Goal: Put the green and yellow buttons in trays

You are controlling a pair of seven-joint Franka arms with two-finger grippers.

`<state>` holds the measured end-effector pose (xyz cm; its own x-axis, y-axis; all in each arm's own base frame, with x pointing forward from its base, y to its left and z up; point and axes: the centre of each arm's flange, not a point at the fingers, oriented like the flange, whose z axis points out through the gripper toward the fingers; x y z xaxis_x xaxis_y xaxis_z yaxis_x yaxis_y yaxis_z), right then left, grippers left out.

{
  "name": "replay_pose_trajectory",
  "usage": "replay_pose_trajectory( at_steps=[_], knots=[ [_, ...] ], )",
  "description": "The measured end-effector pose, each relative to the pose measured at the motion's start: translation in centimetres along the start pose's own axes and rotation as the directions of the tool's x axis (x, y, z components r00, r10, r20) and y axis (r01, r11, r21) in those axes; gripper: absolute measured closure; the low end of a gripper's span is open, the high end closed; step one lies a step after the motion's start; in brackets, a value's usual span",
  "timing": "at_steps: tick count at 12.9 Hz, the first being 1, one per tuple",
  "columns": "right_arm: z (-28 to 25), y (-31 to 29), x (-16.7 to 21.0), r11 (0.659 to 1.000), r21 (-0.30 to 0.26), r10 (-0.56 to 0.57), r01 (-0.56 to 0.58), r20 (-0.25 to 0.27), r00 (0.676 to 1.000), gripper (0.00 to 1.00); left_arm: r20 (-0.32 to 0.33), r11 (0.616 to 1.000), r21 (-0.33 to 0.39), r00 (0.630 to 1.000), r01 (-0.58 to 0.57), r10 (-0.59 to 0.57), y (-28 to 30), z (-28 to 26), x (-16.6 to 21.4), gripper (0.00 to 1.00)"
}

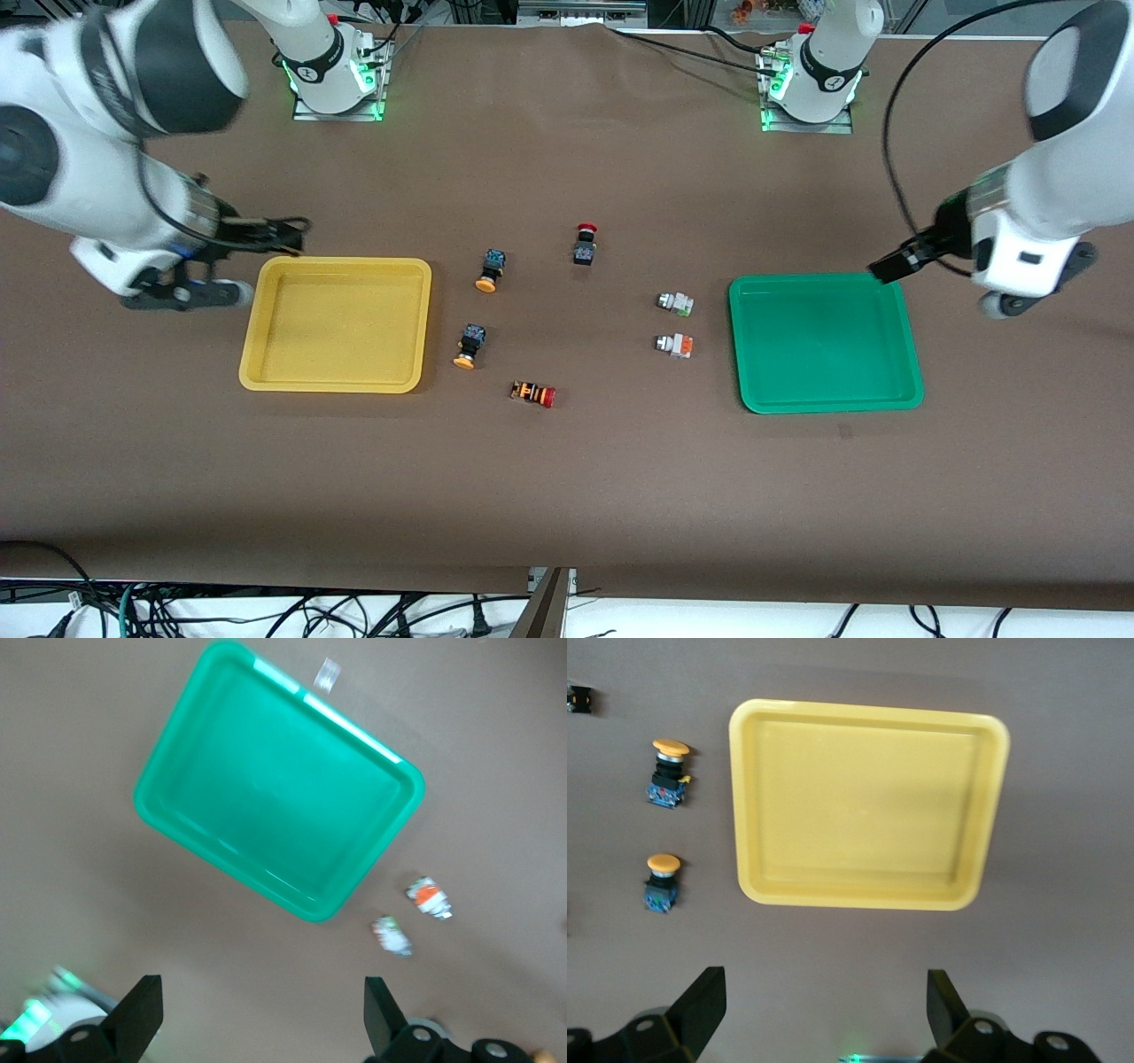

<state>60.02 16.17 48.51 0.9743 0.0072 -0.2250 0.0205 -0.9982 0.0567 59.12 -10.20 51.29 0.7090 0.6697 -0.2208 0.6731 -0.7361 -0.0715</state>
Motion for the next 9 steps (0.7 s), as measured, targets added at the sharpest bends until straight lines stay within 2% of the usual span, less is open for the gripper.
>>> replay_pose_trajectory(
  at_steps=[2,4,7,9],
  knots=[
    [4.5,-5.8,1.6,0.996,0.015,0.085,-0.085,0.013,0.996,0.00,0.010,0.975,-0.028,0.976,0.220,-0.219,3.5,3.6,-0.9,0.00],
    [9.1,-11.0,2.6,0.988,0.037,0.147,-0.148,0.031,0.989,0.00,0.012,0.936,-0.047,0.937,0.349,-0.349,6.2,8.0,-2.2,0.00],
    [15.7,-15.5,3.2,0.960,0.082,0.259,-0.268,0.104,0.960,0.00,0.011,0.893,-0.061,0.895,0.445,-0.445,8.7,16.7,-5.3,0.00],
    [19.7,-17.2,2.6,0.939,0.103,0.316,-0.329,0.120,0.941,0.00,0.015,0.884,-0.010,0.884,0.468,-0.468,9.3,22.5,-7.1,0.00]
  ],
)
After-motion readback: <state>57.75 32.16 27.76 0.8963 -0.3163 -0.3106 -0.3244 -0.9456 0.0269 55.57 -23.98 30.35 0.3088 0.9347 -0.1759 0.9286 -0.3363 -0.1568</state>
